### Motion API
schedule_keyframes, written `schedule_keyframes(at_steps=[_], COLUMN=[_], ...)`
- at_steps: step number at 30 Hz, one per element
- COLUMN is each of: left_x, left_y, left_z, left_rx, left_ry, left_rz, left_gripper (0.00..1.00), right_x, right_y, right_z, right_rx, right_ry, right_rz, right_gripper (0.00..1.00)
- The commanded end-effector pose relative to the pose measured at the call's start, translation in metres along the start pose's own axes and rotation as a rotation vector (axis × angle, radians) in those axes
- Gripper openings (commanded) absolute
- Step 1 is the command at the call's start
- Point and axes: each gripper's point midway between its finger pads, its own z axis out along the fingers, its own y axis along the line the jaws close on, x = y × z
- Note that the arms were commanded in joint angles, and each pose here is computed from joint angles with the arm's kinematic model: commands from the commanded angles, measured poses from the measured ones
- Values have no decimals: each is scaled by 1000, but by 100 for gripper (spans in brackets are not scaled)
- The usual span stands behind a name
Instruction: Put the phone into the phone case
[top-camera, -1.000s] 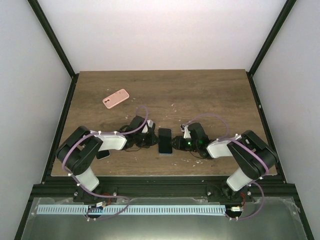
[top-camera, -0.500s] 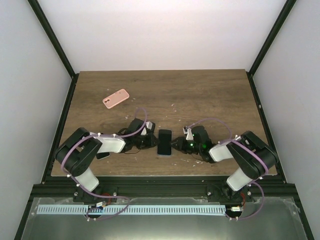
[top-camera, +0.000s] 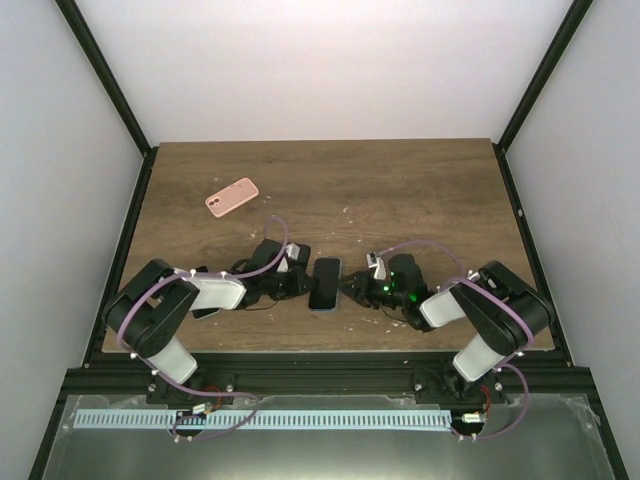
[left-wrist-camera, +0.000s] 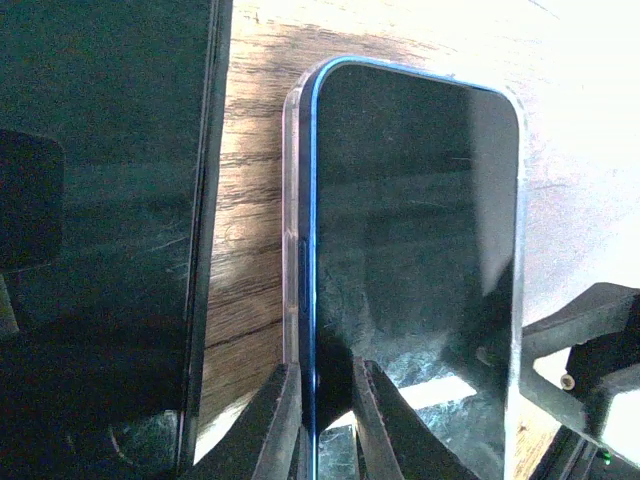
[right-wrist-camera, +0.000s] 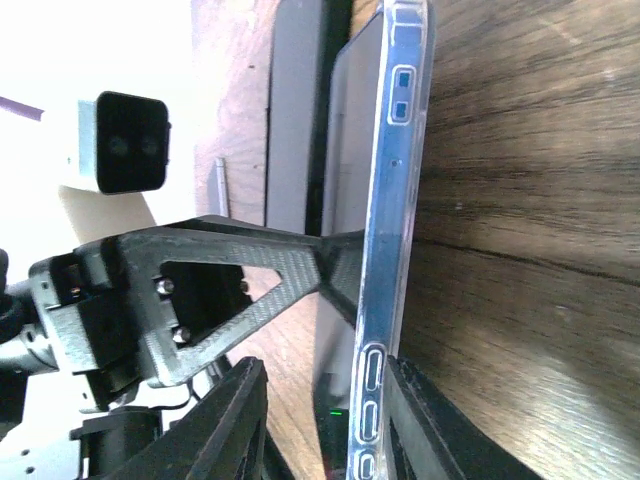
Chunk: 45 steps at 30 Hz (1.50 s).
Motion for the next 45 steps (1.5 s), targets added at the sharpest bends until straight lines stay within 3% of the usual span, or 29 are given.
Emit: schedule_keyframes(at_steps=[1, 18, 32, 38, 45], left_x=[28, 33, 31, 15, -16], left_y=[4, 6, 2, -32, -73], left_z=[1, 1, -3, -31, -101], left_rx=[15, 29, 26, 99, 202], left_ry=[95, 100, 97, 69, -85], left_rz=[-30, -50, -48, -18, 39], left_gripper=[16, 16, 19, 33, 58], right_x=[-3, 6, 8, 6, 9], right_y=[53, 33, 3, 32, 82], right_z=[-3, 15, 14, 5, -17], right_rx=[-200, -213, -48, -117, -237], right_ry=[6, 84, 70, 72, 80], right_rz=[-83, -3, -62, -153, -260], right_gripper=[33, 33, 12, 6, 5])
